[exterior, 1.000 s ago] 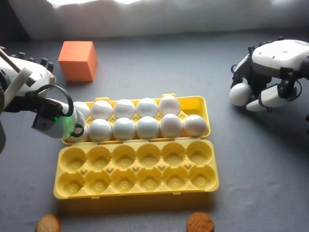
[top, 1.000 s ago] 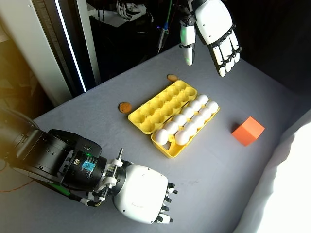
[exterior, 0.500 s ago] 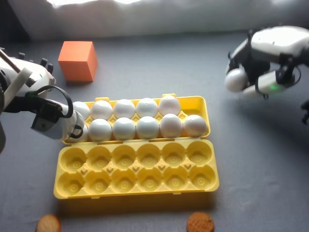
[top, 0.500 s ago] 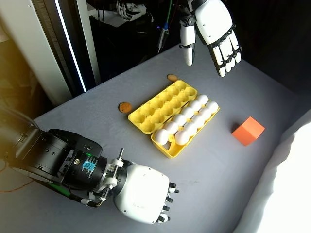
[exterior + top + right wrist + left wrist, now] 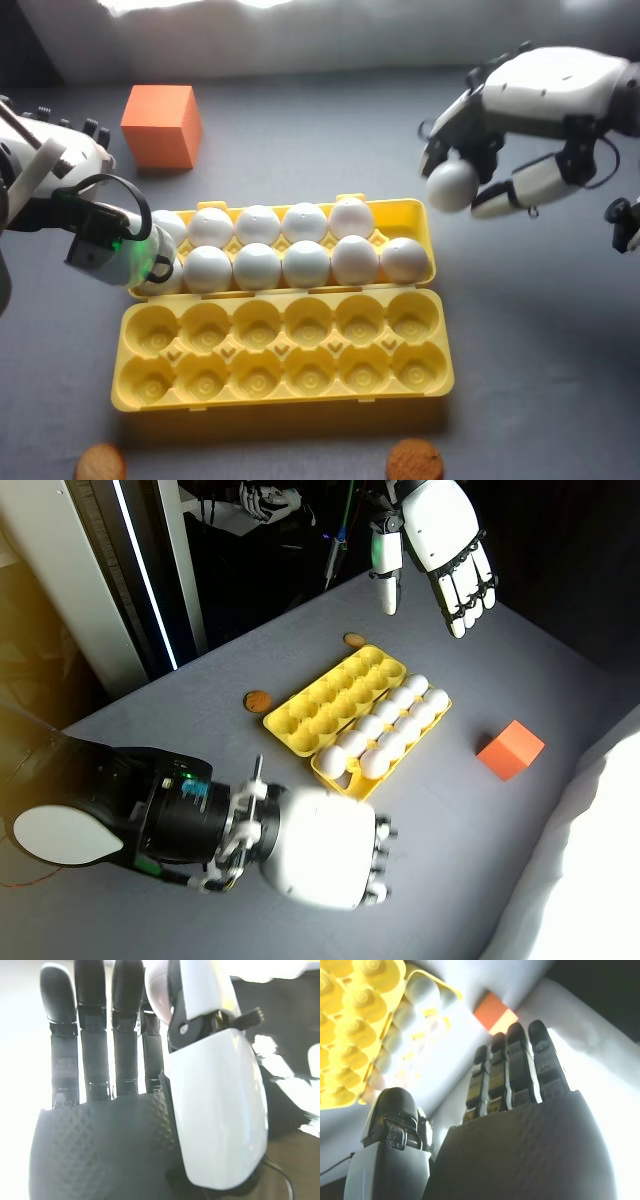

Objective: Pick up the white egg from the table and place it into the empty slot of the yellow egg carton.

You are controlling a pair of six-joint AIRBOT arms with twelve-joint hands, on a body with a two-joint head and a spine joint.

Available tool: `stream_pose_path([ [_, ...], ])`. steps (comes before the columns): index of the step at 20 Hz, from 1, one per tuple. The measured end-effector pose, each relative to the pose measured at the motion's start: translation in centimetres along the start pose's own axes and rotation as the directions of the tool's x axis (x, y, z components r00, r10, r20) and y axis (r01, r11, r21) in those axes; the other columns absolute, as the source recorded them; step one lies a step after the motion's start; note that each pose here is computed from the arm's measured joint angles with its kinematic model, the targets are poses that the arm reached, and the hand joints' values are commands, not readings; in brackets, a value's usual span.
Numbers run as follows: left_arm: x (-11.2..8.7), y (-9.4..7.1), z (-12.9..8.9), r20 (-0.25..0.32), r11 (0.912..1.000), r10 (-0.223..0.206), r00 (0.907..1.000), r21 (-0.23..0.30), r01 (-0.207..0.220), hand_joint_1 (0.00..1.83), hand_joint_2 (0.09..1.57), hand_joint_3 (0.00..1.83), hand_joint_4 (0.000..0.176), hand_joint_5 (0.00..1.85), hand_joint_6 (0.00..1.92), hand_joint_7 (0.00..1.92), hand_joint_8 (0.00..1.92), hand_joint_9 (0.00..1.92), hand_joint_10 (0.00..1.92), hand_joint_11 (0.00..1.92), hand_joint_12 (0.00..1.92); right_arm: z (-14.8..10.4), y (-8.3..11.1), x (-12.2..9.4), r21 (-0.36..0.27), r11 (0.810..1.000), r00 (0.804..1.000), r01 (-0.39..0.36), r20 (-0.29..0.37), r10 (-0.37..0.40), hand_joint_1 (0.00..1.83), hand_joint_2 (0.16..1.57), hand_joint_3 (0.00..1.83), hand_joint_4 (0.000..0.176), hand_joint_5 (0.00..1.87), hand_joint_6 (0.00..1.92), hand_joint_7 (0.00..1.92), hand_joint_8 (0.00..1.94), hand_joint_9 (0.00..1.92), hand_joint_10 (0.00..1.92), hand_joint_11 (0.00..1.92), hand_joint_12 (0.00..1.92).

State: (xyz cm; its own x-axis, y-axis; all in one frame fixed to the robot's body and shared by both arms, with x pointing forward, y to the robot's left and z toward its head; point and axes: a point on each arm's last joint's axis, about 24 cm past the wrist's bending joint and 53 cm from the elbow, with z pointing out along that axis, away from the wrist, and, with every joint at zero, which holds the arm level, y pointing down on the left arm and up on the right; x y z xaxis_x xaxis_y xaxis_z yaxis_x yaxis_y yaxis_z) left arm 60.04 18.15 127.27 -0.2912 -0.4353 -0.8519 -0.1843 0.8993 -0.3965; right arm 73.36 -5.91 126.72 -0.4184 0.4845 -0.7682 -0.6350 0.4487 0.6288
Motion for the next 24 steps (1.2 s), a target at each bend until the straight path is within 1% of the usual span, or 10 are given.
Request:
stream_pose_path([
  [2, 0.0, 0.0, 0.0, 0.000, 1.0000, 0.000, 1.0000, 0.000, 0.000, 0.08, 1.32, 0.00, 0.000, 0.13, 0.00, 0.15, 0.00, 0.14, 0.00, 0.00, 0.22, -0.1, 1.1, 1.7, -0.048, 0.998, 0.997, 0.028, -0.072, -0.032, 1.23, 1.10, 0.00, 0.000, 1.00, 0.89, 1.04, 1.01, 0.93, 0.92, 0.62, 1.43],
  [3, 0.0, 0.0, 0.0, 0.000, 1.0000, 0.000, 1.0000, -0.001, 0.000, 0.06, 1.32, 0.01, 0.000, 0.11, 0.00, 0.13, 0.00, 0.12, 0.00, 0.00, 0.15, 0.0, 1.3, 2.1, -0.060, 0.998, 0.996, 0.034, -0.080, -0.039, 1.23, 1.11, 0.00, 0.000, 0.99, 0.91, 1.01, 1.05, 0.91, 0.93, 0.61, 1.44],
  [5, 0.0, 0.0, 0.0, -0.001, 1.0000, 0.000, 1.0000, 0.001, 0.000, 0.06, 1.32, 0.00, 0.000, 0.13, 0.00, 0.18, 0.00, 0.17, 0.00, 0.00, 0.23, 0.2, 1.6, 2.3, -0.071, 0.997, 0.996, 0.030, -0.083, -0.036, 1.22, 1.12, 0.00, 0.000, 0.97, 0.95, 0.98, 1.11, 0.89, 0.99, 0.60, 1.49],
  [6, 0.0, 0.0, 0.0, 0.000, 1.0000, 0.000, 1.0000, 0.001, 0.000, 0.07, 1.32, 0.00, 0.000, 0.12, 0.00, 0.15, 0.00, 0.14, 0.00, 0.00, 0.17, 0.3, 1.7, 2.4, -0.073, 0.997, 0.996, 0.028, -0.083, -0.034, 1.22, 1.12, 0.00, 0.000, 0.98, 0.94, 0.99, 1.09, 0.89, 1.00, 0.59, 1.51],
  [8, 0.0, 0.0, 0.0, -0.001, 1.0000, 0.000, 1.0000, -0.002, 0.000, 0.08, 1.32, 0.00, 0.000, 0.15, 0.00, 0.19, 0.01, 0.18, 0.01, 0.00, 0.25, 0.6, 1.4, 2.1, -0.064, 0.998, 0.998, 0.010, -0.069, -0.014, 1.22, 1.12, 0.00, 0.000, 0.96, 0.95, 0.99, 1.09, 0.87, 1.02, 0.60, 1.50],
  [14, 0.0, 0.0, 0.0, 0.000, 1.0000, 0.000, 1.0000, -0.001, 0.000, 0.08, 1.32, 0.00, 0.000, 0.16, 0.00, 0.19, 0.00, 0.18, 0.00, 0.00, 0.26, 1.4, -0.4, 0.5, -0.022, 1.000, 1.000, 0.002, -0.020, -0.003, 1.22, 1.12, 0.00, 0.003, 0.97, 0.97, 0.98, 1.09, 0.86, 1.02, 0.60, 1.49],
  [20, 0.0, 0.0, 0.0, 0.000, 1.0000, 0.000, 1.0000, -0.001, 0.000, 0.07, 1.33, 0.00, 0.000, 0.14, 0.00, 0.17, 0.00, 0.16, 0.00, 0.00, 0.21, 2.6, -0.4, 0.2, -0.039, 0.999, 1.000, 0.002, -0.006, -0.002, 1.23, 1.10, 0.00, 0.000, 1.00, 0.90, 1.02, 1.05, 0.90, 1.00, 0.62, 1.47],
  [22, 0.0, 0.0, 0.0, -0.001, 1.0000, 0.000, 1.0000, -0.001, 0.000, 0.10, 1.31, 0.00, 0.000, 0.16, 0.00, 0.20, 0.00, 0.19, 0.01, 0.00, 0.35, 3.0, -0.5, 0.2, -0.043, 0.999, 1.000, 0.002, -0.003, -0.002, 1.22, 1.11, 0.00, 0.000, 0.97, 0.95, 1.00, 1.07, 0.89, 0.99, 0.61, 1.44],
  [23, 0.0, 0.0, 0.0, 0.000, 1.0000, 0.000, 1.0000, 0.000, 0.000, 0.08, 1.32, 0.00, 0.000, 0.14, 0.00, 0.18, 0.01, 0.17, 0.01, 0.00, 0.28, 3.2, -0.6, 0.2, -0.039, 0.999, 1.000, -0.010, 0.003, 0.010, 1.22, 1.12, 0.00, 0.009, 0.96, 0.98, 0.98, 1.06, 0.89, 0.94, 0.60, 1.41],
  [24, 0.0, 0.0, 0.0, 0.000, 1.0000, 0.000, 1.0000, -0.001, 0.000, 0.10, 1.31, 0.00, 0.000, 0.17, 0.01, 0.20, 0.01, 0.19, 0.01, 0.00, 0.34, 3.3, -0.5, 0.2, -0.040, 0.999, 1.000, -0.015, 0.005, 0.016, 1.21, 1.13, 0.00, 0.014, 0.92, 1.06, 0.96, 1.08, 0.88, 0.90, 0.58, 1.39],
])
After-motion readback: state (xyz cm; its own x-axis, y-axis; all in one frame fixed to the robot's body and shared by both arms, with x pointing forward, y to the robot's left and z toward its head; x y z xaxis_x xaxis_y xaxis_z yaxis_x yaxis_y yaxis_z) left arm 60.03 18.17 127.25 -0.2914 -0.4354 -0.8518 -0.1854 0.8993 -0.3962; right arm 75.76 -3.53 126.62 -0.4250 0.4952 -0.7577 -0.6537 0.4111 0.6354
